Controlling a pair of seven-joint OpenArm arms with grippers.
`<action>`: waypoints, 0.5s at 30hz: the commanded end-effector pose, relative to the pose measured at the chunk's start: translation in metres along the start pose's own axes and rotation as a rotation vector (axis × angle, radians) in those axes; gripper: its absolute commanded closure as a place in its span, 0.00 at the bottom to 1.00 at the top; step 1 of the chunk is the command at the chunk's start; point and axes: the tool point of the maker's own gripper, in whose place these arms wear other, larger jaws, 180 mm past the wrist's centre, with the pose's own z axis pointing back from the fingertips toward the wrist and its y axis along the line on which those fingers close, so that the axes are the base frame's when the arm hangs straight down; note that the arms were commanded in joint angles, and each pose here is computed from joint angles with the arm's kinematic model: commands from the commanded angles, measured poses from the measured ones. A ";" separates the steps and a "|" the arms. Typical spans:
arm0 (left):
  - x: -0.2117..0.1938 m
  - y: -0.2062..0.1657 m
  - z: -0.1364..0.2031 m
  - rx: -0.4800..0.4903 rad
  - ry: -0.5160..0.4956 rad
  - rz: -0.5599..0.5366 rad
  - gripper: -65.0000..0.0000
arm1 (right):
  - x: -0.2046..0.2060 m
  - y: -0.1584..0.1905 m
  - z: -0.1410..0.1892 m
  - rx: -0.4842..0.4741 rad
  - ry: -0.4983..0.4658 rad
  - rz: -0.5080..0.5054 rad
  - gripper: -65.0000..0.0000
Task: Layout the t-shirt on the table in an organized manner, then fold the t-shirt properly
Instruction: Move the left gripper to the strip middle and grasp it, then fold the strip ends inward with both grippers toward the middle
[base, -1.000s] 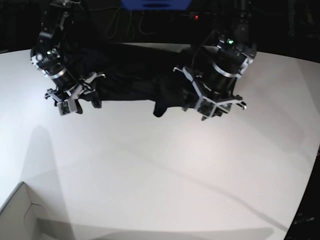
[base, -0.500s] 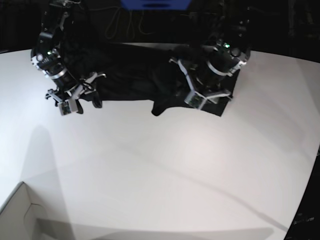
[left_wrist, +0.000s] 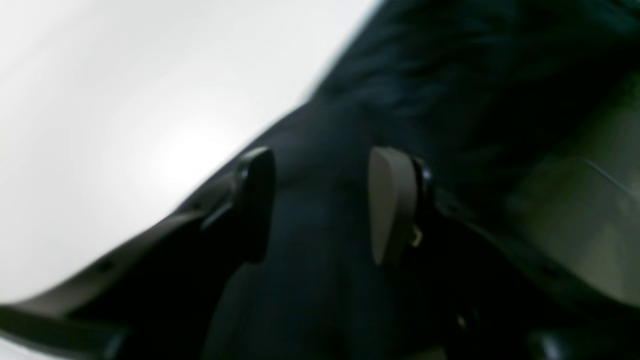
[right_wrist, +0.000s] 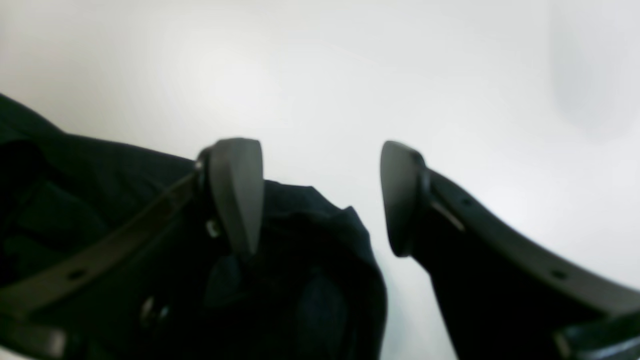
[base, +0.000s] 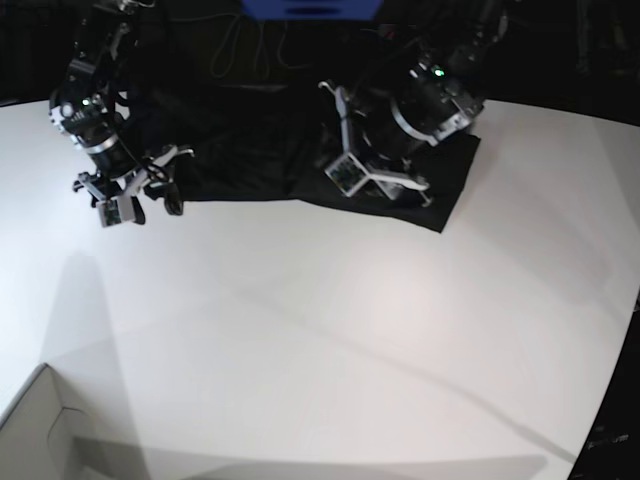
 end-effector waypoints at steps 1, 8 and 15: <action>0.009 0.015 0.004 0.039 -0.038 0.010 0.54 | 0.010 0.000 0.006 0.004 -0.043 0.008 0.43; -0.047 0.058 -0.006 0.125 0.100 0.102 0.55 | 0.015 0.048 0.027 0.090 -0.057 0.063 0.44; -0.081 0.066 -0.019 0.122 0.185 0.152 0.55 | -0.004 0.083 0.026 0.169 -0.016 0.027 0.79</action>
